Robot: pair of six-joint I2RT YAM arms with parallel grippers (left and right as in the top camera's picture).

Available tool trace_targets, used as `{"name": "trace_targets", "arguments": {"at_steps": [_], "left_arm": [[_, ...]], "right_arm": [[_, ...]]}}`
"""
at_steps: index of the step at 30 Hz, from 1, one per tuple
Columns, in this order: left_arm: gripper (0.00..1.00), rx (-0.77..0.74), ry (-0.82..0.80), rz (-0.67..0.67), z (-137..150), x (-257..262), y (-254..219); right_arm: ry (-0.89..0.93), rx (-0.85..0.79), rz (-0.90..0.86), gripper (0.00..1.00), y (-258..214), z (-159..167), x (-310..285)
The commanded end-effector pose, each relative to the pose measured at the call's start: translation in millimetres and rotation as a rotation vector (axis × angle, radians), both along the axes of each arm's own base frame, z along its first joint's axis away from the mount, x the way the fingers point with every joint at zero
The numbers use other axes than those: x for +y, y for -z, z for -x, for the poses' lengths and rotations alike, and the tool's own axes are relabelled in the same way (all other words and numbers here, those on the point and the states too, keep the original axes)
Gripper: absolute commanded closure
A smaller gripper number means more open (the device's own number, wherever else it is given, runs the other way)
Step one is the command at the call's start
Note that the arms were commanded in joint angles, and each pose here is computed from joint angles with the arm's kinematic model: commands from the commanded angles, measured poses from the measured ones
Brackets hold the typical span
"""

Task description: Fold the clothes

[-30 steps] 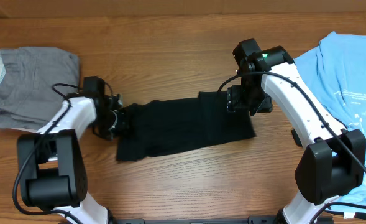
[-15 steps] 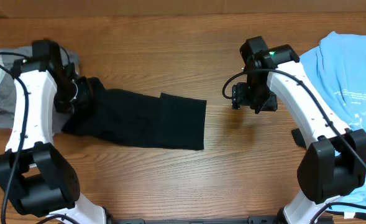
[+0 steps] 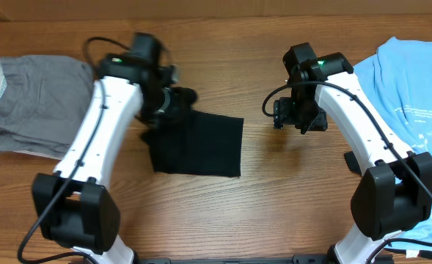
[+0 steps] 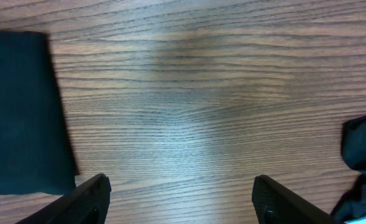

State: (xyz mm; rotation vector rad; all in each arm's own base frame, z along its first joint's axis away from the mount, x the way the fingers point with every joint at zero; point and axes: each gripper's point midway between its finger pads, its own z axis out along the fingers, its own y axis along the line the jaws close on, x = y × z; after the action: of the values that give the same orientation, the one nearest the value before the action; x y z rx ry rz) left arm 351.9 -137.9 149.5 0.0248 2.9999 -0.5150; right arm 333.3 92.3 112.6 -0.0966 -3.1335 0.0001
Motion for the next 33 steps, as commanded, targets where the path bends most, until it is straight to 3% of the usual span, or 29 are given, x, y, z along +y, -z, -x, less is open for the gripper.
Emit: {"name": "trace_targets", "arguments": {"at_steps": [1, 8, 14, 15, 20, 22, 26, 29, 33], "left_arm": [[0.93, -0.005, 0.021, -0.016, 4, -31, 1], [0.93, 0.011, 0.098, -0.006, 8, -86, 28], [0.88, 0.031, 0.104, -0.014, 9, -91, 38], [0.85, 0.036, 0.105, -0.010, 10, -91, 39], [0.51, 0.054, 0.198, 0.141, 18, -115, 28], [0.48, 0.017, 0.267, 0.212, 16, -120, 10], [0.46, -0.116, 0.218, 0.191, -19, -88, -33], [0.44, -0.200, 0.124, 0.161, -47, -54, -56], [0.43, -0.247, 0.030, 0.117, -74, -18, -53]], "right_arm": [[-0.004, -0.032, -0.002, 0.23, -8, -5, -1], [-0.004, -0.029, -0.001, 0.23, -8, -4, -1], [-0.004, -0.029, -0.001, 0.23, -8, -4, -1], [-0.004, -0.029, -0.001, 0.23, -8, -4, -1], [-0.004, -0.028, -0.001, 0.23, -8, -4, -1], [-0.004, -0.023, 0.000, 0.22, -8, -3, -1], [-0.012, -0.021, -0.008, 0.22, -8, -3, 0], [-0.173, -0.004, -0.206, 0.24, -12, 2, 34], [-0.360, -0.004, -0.564, 0.36, -34, 16, 94]]}}
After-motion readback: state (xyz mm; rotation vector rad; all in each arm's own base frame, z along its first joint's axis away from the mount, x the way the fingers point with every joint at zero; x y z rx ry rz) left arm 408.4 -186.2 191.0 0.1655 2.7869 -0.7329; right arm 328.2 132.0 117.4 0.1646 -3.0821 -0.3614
